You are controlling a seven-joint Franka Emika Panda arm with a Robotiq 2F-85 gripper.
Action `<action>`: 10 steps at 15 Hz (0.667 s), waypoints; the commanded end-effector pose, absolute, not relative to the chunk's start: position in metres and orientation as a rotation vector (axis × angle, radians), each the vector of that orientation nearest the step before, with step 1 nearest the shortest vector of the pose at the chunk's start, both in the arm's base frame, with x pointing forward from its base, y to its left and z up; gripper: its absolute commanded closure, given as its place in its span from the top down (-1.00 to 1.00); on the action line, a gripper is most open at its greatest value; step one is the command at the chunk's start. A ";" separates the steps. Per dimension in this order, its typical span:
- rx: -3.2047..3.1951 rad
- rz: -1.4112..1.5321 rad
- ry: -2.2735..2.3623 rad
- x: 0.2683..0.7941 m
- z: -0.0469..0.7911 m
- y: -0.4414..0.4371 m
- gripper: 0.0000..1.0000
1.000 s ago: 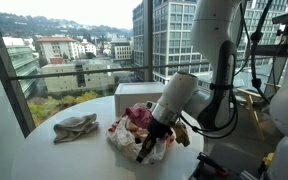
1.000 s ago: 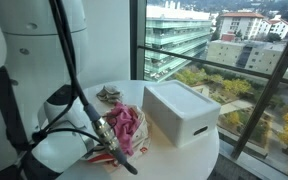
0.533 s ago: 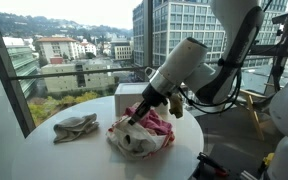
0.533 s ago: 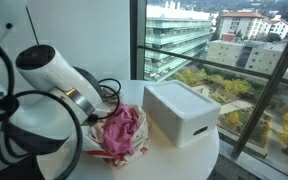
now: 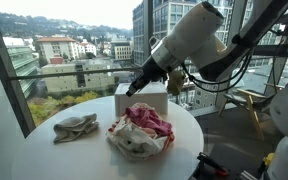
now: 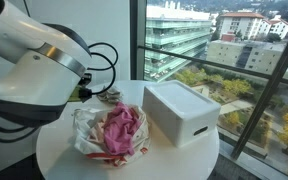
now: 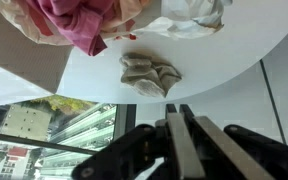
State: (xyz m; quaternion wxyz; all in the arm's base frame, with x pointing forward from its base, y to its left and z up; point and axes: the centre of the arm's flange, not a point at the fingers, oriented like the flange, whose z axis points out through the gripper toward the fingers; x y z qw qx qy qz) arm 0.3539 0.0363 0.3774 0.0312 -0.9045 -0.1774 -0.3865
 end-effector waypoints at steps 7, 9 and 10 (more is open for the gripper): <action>-3.207 -1.185 -0.220 0.332 0.386 0.044 0.47; -3.274 -1.158 -0.155 0.332 0.380 0.041 0.74; -3.298 -1.141 -0.137 0.333 0.378 0.038 0.91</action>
